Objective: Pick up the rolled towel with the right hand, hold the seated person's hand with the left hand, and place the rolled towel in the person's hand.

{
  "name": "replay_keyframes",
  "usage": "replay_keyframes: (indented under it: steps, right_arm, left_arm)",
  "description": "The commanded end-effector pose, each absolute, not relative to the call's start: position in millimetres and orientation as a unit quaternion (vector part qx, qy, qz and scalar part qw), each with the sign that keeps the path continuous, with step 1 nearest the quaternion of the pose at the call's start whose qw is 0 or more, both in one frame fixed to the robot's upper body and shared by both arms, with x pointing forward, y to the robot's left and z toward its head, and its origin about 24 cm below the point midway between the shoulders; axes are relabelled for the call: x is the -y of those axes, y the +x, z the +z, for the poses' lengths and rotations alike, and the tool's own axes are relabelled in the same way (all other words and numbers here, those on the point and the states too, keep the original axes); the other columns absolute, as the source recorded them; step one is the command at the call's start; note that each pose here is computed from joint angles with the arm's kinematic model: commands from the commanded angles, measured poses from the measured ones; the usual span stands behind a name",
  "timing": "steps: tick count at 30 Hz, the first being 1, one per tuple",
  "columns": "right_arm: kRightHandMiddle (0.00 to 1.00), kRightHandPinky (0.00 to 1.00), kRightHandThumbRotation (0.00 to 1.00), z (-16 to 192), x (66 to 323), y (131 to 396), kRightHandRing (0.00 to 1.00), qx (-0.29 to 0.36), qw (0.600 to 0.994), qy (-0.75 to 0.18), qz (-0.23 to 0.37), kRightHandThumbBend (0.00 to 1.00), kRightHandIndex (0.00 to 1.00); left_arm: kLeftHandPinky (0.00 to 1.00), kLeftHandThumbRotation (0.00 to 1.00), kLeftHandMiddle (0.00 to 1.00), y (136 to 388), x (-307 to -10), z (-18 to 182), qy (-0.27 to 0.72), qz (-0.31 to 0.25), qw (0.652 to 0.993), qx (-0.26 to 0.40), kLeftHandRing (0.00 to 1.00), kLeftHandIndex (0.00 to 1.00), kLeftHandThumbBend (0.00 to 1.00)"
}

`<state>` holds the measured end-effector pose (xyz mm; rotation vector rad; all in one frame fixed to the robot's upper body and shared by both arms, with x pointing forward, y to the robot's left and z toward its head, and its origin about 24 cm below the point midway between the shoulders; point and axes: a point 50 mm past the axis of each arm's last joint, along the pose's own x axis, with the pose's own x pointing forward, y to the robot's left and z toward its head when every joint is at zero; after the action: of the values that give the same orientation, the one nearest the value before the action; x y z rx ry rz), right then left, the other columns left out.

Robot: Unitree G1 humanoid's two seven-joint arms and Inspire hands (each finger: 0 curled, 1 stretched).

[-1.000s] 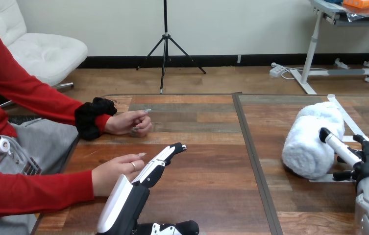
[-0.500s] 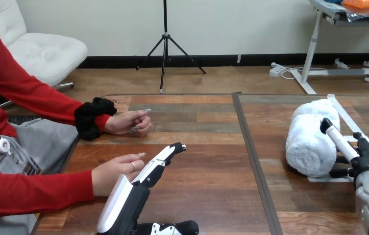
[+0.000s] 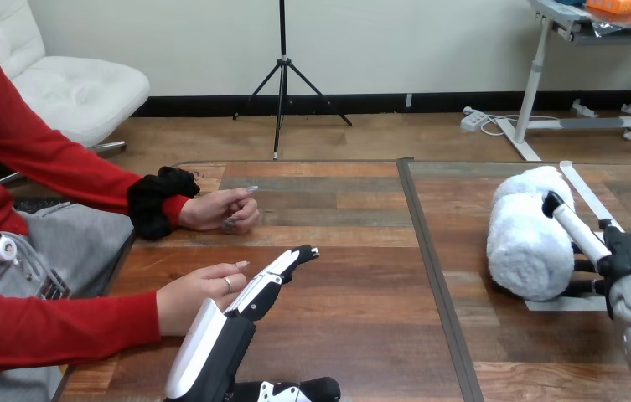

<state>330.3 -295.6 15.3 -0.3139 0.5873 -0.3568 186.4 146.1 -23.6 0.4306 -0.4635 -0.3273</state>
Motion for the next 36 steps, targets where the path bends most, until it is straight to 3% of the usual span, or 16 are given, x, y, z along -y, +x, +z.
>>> replay_keyframes:
  steps: [1, 7, 13, 19, 21, 27, 31, 36]
  right_arm:
    - [0.99, 0.7, 0.72, 67, 291, 364, 0.92, -0.234, 0.943, -0.17, -0.165, 0.97, 0.96]
    - [0.99, 0.69, 0.72, 78, 289, 370, 0.93, -0.239, 0.938, -0.194, -0.157, 0.98, 0.93]
    - [0.97, 0.61, 0.74, 89, 286, 377, 0.91, -0.248, 0.926, -0.242, -0.15, 1.0, 0.88]
    - [0.92, 0.53, 0.76, 99, 280, 383, 0.83, -0.257, 0.908, -0.298, -0.143, 1.0, 0.84]
    - [0.86, 0.48, 0.79, 102, 278, 384, 0.75, -0.26, 0.899, -0.323, -0.142, 1.0, 0.79]
    - [0.79, 0.43, 0.82, 109, 271, 389, 0.66, -0.265, 0.878, -0.38, -0.126, 1.0, 0.7]
    - [0.78, 0.4, 0.88, 113, 265, 392, 0.64, -0.271, 0.848, -0.447, -0.093, 1.0, 0.74]
    - [0.83, 0.45, 0.96, 117, 259, 396, 0.72, -0.274, 0.787, -0.552, -0.035, 1.0, 0.85]
  left_arm:
    - [0.84, 0.8, 0.91, 204, -142, -9, 0.209, -0.152, 0.929, 0.267, 0.91, 0.89, 1.0]
    - [0.85, 0.8, 0.92, 204, -142, -10, 0.204, -0.15, 0.93, 0.265, 0.91, 0.89, 1.0]
    - [0.85, 0.8, 0.92, 204, -141, -10, 0.204, -0.151, 0.93, 0.265, 0.91, 0.89, 1.0]
    - [0.85, 0.8, 0.91, 204, -141, -10, 0.202, -0.152, 0.93, 0.266, 0.91, 0.89, 1.0]
    - [0.85, 0.8, 0.91, 204, -140, -10, 0.202, -0.152, 0.931, 0.265, 0.91, 0.89, 1.0]
    - [0.86, 0.8, 0.91, 203, -140, -10, 0.2, -0.151, 0.931, 0.267, 0.91, 0.88, 1.0]
    - [0.86, 0.79, 0.91, 203, -139, -10, 0.197, -0.149, 0.932, 0.266, 0.91, 0.88, 1.0]
    - [0.86, 0.79, 0.92, 202, -139, -10, 0.195, -0.149, 0.933, 0.265, 0.92, 0.88, 1.0]
